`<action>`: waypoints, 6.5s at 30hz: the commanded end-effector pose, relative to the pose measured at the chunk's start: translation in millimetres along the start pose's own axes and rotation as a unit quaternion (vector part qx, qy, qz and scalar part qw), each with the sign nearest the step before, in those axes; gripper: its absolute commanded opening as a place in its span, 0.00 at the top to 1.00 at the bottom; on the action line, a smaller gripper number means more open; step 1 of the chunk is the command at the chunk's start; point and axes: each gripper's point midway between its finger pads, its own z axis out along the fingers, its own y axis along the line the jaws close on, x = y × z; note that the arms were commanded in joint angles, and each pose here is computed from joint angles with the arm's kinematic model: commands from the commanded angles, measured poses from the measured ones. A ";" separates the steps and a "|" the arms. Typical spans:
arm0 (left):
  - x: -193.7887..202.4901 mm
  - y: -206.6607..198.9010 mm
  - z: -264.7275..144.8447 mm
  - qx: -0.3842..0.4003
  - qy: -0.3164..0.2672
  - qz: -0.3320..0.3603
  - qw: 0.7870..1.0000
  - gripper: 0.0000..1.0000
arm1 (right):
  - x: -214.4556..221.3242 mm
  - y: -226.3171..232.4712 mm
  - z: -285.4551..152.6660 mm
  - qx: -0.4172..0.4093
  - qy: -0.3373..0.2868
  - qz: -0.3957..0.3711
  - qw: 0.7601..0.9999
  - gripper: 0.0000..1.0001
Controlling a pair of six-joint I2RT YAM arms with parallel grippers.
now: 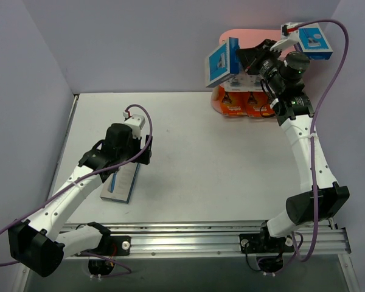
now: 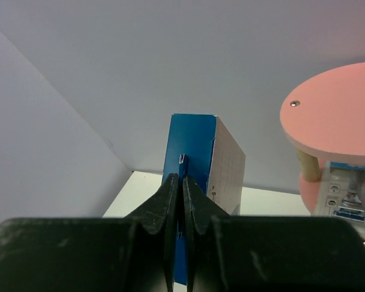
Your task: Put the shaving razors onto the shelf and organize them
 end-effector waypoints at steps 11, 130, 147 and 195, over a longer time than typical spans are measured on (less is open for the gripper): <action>-23.5 -5.8 -10.6 0.012 -0.033 0.002 0.999 0.06 | -67.6 36.3 -9.5 -0.059 -0.130 -0.006 0.990 1.00; -8.0 -25.5 7.6 0.039 0.004 0.018 0.999 0.06 | 11.2 -155.2 -13.0 0.270 -0.314 0.258 0.873 0.56; -10.5 -22.9 4.2 0.033 -0.001 0.019 0.999 0.06 | 13.5 -160.5 9.4 0.226 -0.245 0.282 0.899 0.44; -7.3 -22.7 7.7 0.032 0.005 0.021 0.999 0.06 | -36.8 -162.2 -47.0 0.227 -0.414 0.354 0.808 1.00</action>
